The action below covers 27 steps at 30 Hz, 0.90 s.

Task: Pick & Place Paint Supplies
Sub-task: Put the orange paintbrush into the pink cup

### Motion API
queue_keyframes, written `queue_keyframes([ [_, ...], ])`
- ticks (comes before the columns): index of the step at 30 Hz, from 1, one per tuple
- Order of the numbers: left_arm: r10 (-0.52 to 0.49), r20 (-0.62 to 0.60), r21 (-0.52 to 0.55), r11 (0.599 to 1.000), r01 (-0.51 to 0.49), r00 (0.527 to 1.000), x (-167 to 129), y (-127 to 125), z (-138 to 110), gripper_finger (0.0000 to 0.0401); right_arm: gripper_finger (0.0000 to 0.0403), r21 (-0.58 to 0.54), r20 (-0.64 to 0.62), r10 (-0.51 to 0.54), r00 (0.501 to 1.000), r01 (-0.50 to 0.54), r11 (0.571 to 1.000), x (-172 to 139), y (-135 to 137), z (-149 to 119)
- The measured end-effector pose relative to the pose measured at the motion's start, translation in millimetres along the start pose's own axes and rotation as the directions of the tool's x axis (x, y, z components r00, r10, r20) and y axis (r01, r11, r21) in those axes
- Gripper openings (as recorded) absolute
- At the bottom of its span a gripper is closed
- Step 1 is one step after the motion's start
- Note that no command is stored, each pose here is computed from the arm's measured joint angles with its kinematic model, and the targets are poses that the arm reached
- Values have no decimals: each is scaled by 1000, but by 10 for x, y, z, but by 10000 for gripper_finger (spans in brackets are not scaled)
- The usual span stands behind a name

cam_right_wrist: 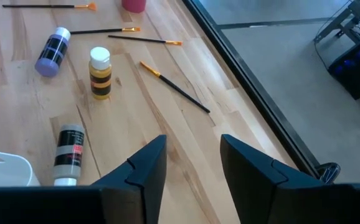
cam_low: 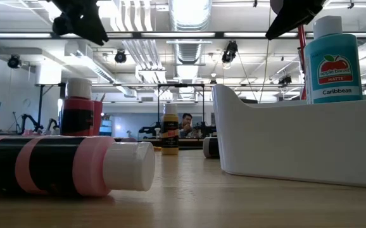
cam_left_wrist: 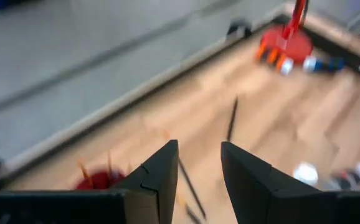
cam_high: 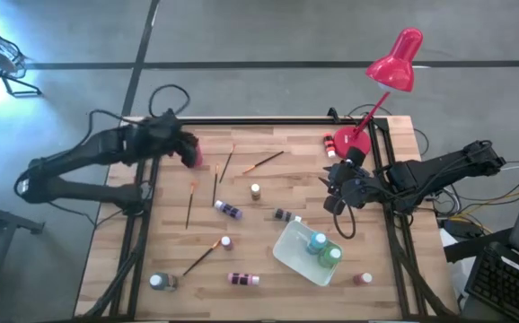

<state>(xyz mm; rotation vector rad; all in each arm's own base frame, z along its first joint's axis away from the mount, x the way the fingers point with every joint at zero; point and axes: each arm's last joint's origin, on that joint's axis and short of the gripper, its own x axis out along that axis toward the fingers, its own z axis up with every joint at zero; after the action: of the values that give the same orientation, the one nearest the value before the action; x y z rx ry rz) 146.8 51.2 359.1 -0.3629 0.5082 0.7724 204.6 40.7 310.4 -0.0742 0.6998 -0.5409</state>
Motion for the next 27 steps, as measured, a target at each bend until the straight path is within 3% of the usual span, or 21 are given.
queue_keyframes([
  [6,-22,-186,-20,1000,19,982,129,-259,-126,126,130,0,-1,1,1000,-1,1000,0,0,0],
  [12,-86,-304,128,983,130,949,255,-517,-260,126,114,-1,-3,5,1000,-5,1000,0,1,-1],
  [19,-70,-387,306,931,199,920,481,-710,-371,126,102,-1,-3,6,1000,-6,1000,0,2,-1],
  [23,-82,-399,413,873,259,913,658,-837,-405,126,96,0,-3,6,1000,-6,1000,0,2,-1],
  [27,-117,-417,449,836,317,901,823,-984,-416,126,90,1,-4,9,1000,-9,1000,0,3,-1],
])
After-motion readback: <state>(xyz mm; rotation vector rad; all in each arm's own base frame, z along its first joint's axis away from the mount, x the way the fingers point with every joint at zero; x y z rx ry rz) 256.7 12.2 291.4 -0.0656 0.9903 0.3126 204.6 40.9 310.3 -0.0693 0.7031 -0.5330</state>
